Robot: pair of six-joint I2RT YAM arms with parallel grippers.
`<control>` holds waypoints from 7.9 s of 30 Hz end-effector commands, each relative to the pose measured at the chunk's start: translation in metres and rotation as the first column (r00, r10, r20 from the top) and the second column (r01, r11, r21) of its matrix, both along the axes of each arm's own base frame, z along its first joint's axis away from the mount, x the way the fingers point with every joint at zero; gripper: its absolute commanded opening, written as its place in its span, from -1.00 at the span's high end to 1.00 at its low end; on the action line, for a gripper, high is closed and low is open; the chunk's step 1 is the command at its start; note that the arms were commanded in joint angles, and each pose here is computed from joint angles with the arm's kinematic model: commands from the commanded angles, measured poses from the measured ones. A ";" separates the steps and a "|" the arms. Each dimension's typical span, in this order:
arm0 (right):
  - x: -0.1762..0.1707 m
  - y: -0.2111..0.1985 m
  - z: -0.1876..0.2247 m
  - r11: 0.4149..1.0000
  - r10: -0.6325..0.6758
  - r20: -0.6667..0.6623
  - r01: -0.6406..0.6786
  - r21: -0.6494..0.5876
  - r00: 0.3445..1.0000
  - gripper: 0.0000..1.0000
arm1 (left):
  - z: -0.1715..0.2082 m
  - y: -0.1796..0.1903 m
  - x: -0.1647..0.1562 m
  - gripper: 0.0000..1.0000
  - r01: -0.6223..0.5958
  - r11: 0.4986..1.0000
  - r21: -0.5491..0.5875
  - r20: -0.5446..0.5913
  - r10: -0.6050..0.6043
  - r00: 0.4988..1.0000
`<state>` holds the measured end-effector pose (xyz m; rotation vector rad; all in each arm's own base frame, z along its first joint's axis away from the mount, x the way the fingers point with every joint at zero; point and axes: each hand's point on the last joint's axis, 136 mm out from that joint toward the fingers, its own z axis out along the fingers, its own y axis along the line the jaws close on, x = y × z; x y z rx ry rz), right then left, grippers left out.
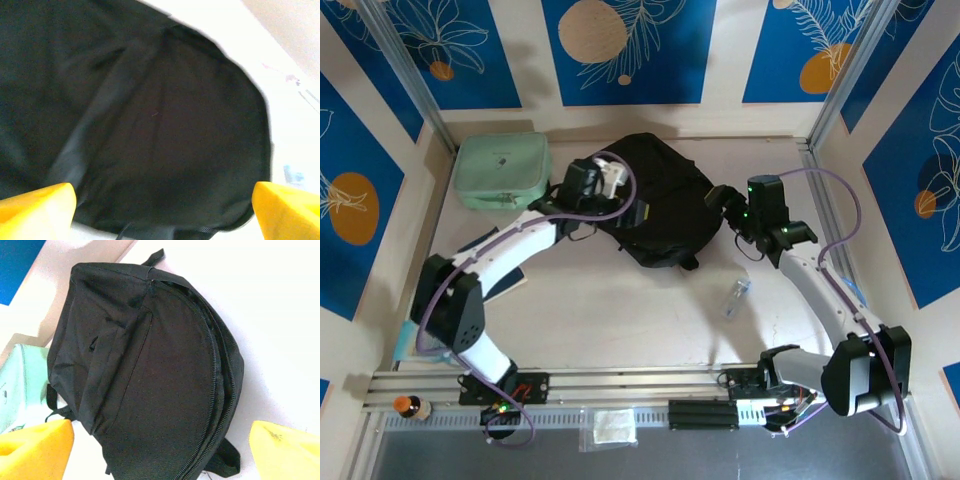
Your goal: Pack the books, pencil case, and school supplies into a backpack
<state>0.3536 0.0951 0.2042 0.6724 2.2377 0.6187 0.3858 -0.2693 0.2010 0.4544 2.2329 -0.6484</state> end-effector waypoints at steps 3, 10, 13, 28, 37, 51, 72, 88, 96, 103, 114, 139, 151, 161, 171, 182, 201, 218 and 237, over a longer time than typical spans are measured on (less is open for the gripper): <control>0.011 0.023 0.009 0.994 0.091 0.021 -0.090 -0.066 0.996 -0.98 | -0.034 0.110 -0.003 -0.93 -0.349 0.934 0.078 -0.112 0.356 0.928; 0.017 0.051 0.006 0.983 0.168 0.014 -0.166 -0.072 0.986 -1.00 | -0.084 0.229 -0.023 -0.99 -0.640 0.743 0.196 -0.199 0.669 0.716; 0.017 0.056 0.004 0.982 0.179 0.008 -0.178 -0.070 0.984 -1.00 | -0.100 0.259 -0.030 -0.99 -0.718 0.670 0.190 -0.242 0.741 0.627; 0.014 0.056 -0.002 0.982 0.174 -0.013 -0.175 -0.067 0.985 -0.95 | -0.167 0.275 -0.046 -0.98 -0.735 0.635 0.237 -0.416 0.750 0.514; 0.019 0.059 -0.008 0.983 0.174 -0.028 -0.175 -0.056 0.984 -0.93 | -0.189 0.221 -0.073 -0.89 -0.687 0.704 0.178 -0.584 0.638 0.503; 0.025 0.083 -0.012 0.969 0.238 -0.054 -0.241 -0.056 0.970 -0.90 | -0.147 0.081 -0.078 -0.95 -0.629 0.777 -0.029 -0.641 0.469 0.608; -0.032 0.286 -0.083 0.613 0.714 -0.323 -0.778 -0.141 0.621 -0.29 | -0.126 0.226 -0.079 -1.00 -0.640 0.758 0.125 -0.466 0.615 0.636; -0.035 0.328 -0.149 0.558 0.733 -0.470 -0.830 0.003 0.492 0.08 | -0.157 0.203 -0.097 -0.67 -0.519 0.846 0.122 -0.609 0.477 0.633; -0.035 0.329 -0.168 0.564 0.716 -0.514 -0.826 0.026 0.472 0.25 | -0.164 0.204 -0.098 -0.33 -0.513 0.846 0.144 -0.627 0.479 0.614; -0.038 0.319 -0.185 0.575 0.689 -0.554 -0.818 0.026 0.467 0.45 | -0.165 0.195 -0.094 -0.12 -0.527 0.845 0.088 -0.648 0.451 0.614; -0.043 0.314 -0.200 0.580 0.674 -0.581 -0.814 0.033 0.456 0.51 | -0.174 0.199 -0.097 -0.19 -0.550 0.827 0.117 -0.662 0.477 0.578; -0.039 0.300 -0.212 0.597 0.637 -0.612 -0.802 0.006 0.469 0.62 | -0.096 0.146 -0.083 0.12 -0.444 0.846 -0.296 -0.637 0.172 0.751; -0.038 0.300 -0.211 0.599 0.637 -0.608 -0.800 0.005 0.473 0.62 | -0.125 0.150 -0.081 0.42 -0.478 0.847 -0.233 -0.689 0.203 0.695; -0.016 0.299 -0.115 0.594 0.750 -0.379 -0.804 0.026 0.542 0.55 | -0.129 0.178 -0.081 0.99 -0.511 0.854 -0.100 -0.655 0.330 0.680; 0.007 0.236 -0.007 0.687 0.722 0.038 -0.722 0.074 0.691 -0.14 | -0.057 0.193 -0.056 1.00 -0.510 0.843 -0.170 -0.427 0.403 0.810; 0.015 0.167 0.005 0.818 0.521 0.148 -0.542 0.194 0.840 -0.66 | 0.041 0.158 -0.001 1.00 -0.388 0.734 -0.557 -0.228 0.314 0.922; 0.024 0.153 0.001 0.732 0.320 0.034 -0.269 0.625 0.947 -0.77 | 0.055 0.035 0.065 1.00 -0.454 0.432 -0.780 -0.356 0.291 0.888; 0.060 0.163 0.013 0.681 0.238 0.108 -0.245 0.690 0.965 -0.62 | 0.065 -0.010 0.048 1.00 -0.441 0.361 -0.822 -0.392 0.204 0.897; 0.059 0.148 0.041 0.740 0.218 0.233 -0.316 0.593 0.948 0.93 | 0.049 -0.005 0.042 0.29 -0.456 0.467 -0.758 -0.385 0.244 0.890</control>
